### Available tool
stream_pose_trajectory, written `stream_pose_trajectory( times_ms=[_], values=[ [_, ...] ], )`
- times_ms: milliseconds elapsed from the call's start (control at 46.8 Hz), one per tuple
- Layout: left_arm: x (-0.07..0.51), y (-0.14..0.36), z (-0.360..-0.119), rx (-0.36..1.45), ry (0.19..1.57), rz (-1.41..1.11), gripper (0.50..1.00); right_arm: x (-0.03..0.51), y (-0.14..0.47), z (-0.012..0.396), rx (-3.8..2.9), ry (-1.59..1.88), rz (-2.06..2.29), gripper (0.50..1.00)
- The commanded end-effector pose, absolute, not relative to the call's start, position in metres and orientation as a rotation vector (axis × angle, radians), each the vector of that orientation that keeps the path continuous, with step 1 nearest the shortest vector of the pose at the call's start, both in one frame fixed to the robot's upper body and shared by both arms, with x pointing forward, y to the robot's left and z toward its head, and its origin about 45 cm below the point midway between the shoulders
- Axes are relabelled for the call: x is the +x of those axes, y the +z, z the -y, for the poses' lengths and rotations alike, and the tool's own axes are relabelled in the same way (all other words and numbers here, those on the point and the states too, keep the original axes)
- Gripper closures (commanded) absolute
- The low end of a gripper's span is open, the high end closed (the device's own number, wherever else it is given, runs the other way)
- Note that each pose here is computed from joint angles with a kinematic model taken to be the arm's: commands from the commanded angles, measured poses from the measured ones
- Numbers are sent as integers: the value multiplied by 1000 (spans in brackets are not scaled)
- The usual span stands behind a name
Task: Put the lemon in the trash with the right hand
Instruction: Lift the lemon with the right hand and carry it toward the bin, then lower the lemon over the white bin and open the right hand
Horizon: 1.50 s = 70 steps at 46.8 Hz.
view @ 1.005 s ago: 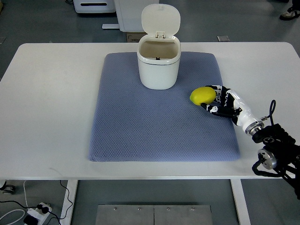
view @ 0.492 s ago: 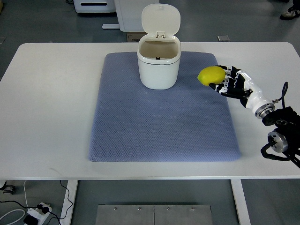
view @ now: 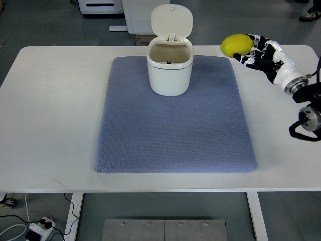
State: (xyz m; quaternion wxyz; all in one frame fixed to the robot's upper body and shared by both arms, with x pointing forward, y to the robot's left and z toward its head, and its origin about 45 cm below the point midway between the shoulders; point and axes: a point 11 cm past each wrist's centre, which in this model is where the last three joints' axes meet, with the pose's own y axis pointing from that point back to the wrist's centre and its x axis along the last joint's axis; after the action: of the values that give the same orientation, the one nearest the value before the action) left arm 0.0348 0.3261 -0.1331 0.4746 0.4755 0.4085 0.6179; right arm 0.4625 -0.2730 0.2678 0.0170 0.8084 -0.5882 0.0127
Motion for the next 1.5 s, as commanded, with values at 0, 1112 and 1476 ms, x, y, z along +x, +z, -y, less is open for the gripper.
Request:
stream_pose_trajectory(
  times_ms=[0,1112,1476],
  values=[
    [35,-133,-326,1163,1511,-999,500,466,276,267,2521,68,1802,967],
    [35,-133,-326,1163,1511,-999,500,483,312,150,2603,103,1522,973],
    [35,-133,-326,1163,1511,-999,500,494,295,152,2522,129,1556,950]
  ],
)
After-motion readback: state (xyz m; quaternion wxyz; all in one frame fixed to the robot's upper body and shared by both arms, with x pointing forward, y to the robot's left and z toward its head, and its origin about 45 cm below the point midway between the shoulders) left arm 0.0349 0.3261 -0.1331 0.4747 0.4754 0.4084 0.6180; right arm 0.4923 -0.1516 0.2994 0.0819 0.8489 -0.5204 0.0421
